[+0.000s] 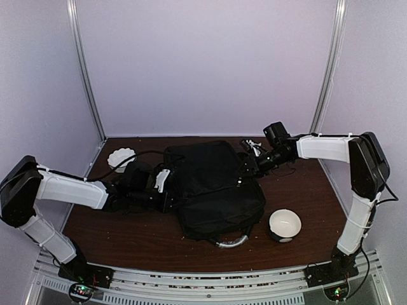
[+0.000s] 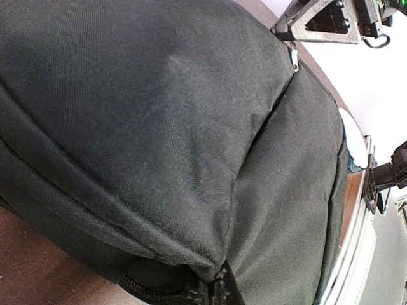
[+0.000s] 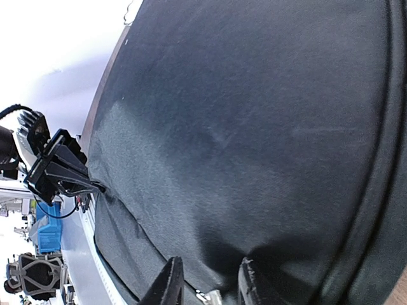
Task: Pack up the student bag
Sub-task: Pick up the lower front pocket of the student bag, then zip the lower front pocket of the student bag.
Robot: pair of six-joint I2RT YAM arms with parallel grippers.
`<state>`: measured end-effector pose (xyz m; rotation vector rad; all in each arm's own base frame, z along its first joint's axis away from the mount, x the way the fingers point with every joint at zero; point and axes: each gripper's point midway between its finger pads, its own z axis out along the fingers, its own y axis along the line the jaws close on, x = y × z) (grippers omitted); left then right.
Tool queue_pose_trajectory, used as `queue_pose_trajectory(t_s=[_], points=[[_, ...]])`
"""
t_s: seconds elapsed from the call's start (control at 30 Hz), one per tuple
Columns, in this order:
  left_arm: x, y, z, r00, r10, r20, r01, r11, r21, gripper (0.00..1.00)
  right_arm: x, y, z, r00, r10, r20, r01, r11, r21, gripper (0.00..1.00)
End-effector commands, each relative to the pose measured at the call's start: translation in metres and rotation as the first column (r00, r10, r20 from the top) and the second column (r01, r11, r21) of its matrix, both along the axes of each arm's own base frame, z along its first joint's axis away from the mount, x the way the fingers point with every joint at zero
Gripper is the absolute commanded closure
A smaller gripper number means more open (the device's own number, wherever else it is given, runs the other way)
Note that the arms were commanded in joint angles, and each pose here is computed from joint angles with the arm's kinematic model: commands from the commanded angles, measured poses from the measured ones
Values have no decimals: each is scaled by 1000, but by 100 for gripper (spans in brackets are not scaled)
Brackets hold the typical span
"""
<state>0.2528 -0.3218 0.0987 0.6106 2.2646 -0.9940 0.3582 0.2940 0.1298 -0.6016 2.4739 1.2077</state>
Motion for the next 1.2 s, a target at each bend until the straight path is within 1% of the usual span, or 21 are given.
queue_pose_trajectory(t_s=[0.0,0.17,0.43,0.47,0.57,0.67,0.7,0.83,0.97,1.1,1.17], points=[[5,-1,9,999,-4,39,5,1000,-19,100,-15,11,-8,998,56,-38,-57,998,-12,73],[5,-1,7,999,-4,40,5,1000,-18,100,-21,5,-12,997,57,-42,-59,997,-47,74],[6,-2,8,999,-6,44,7,1000,-17,100,-30,0,-7,998,56,-25,-57,997,-46,76],[6,-2,8,999,-6,43,7,1000,-16,100,-30,0,-8,998,55,-25,-56,997,-48,78],[6,-2,8,999,-8,43,9,1000,-16,100,-32,-1,-10,998,56,-29,-57,997,-48,87],[6,-1,7,999,-5,40,6,1000,-12,100,-32,-3,-8,999,50,-18,-51,997,-54,99],[6,-1,6,999,-3,39,4,1000,-10,100,-31,-5,-5,999,44,-5,-44,997,-59,100],[6,3,0,1000,9,28,-9,1000,13,100,-22,-18,11,998,-17,54,20,998,-62,100],[7,4,-7,1000,16,11,-17,999,29,100,-8,-40,21,986,-132,104,139,988,-61,100],[9,5,-12,999,32,0,-32,999,37,100,4,-68,13,961,-244,126,259,959,-117,100],[9,5,-12,999,34,-2,-34,999,37,100,9,-80,8,952,-277,130,295,944,-150,100]])
